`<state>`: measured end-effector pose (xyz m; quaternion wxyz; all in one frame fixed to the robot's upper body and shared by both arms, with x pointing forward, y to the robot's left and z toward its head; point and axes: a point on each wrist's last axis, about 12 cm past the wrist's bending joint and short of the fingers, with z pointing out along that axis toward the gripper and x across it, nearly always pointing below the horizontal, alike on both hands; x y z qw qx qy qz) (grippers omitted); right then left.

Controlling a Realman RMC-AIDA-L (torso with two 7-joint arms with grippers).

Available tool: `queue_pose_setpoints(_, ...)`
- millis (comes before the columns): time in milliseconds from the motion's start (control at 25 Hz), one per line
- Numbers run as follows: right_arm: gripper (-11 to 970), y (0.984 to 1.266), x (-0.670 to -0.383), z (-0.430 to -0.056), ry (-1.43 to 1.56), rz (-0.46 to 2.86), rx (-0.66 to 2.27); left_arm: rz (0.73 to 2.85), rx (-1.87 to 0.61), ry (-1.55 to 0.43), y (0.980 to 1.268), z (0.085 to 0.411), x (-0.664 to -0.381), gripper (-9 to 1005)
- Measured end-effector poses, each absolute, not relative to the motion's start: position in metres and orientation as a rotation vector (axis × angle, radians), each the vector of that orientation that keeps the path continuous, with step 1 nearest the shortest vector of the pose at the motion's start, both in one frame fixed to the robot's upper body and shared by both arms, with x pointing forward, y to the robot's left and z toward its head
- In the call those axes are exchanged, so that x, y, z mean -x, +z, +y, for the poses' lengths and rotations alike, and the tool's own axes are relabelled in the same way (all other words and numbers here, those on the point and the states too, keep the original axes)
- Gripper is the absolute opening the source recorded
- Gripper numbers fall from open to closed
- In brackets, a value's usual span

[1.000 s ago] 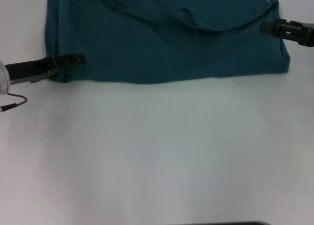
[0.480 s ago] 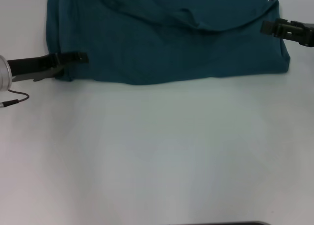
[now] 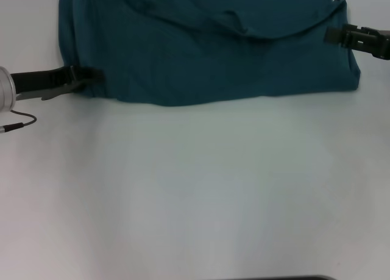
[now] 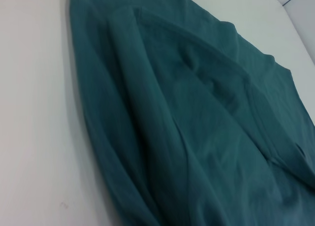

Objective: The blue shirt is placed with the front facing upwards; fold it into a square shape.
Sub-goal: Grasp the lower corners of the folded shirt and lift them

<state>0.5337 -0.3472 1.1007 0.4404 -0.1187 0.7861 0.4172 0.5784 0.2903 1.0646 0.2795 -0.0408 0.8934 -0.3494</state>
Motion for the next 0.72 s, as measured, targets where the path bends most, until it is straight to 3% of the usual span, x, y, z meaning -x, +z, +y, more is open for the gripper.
queue_pose_setpoints(240,924,1.103,-0.533,-0.352,1.036,1.978,0.296,2.396,0.114,-0.93,1.064,0.292,-0.578,417)
queue_pose_setpoints(360,924,1.106,-0.534,-0.364,1.015,2.044,0.268,2.396,0.113,-0.927,1.065,0.293,-0.579,189)
queue_pose_setpoints(560,925,1.119,-0.54,-0.393,0.959,2.213,0.162,2.4,0.115,-0.931,1.066,0.295,-0.579,21)
queue_pose_setpoints(720,925,1.132,-0.544,-0.41,0.897,2.307,0.091,2.397,0.11,-0.947,1.07,0.299,-0.577,22)
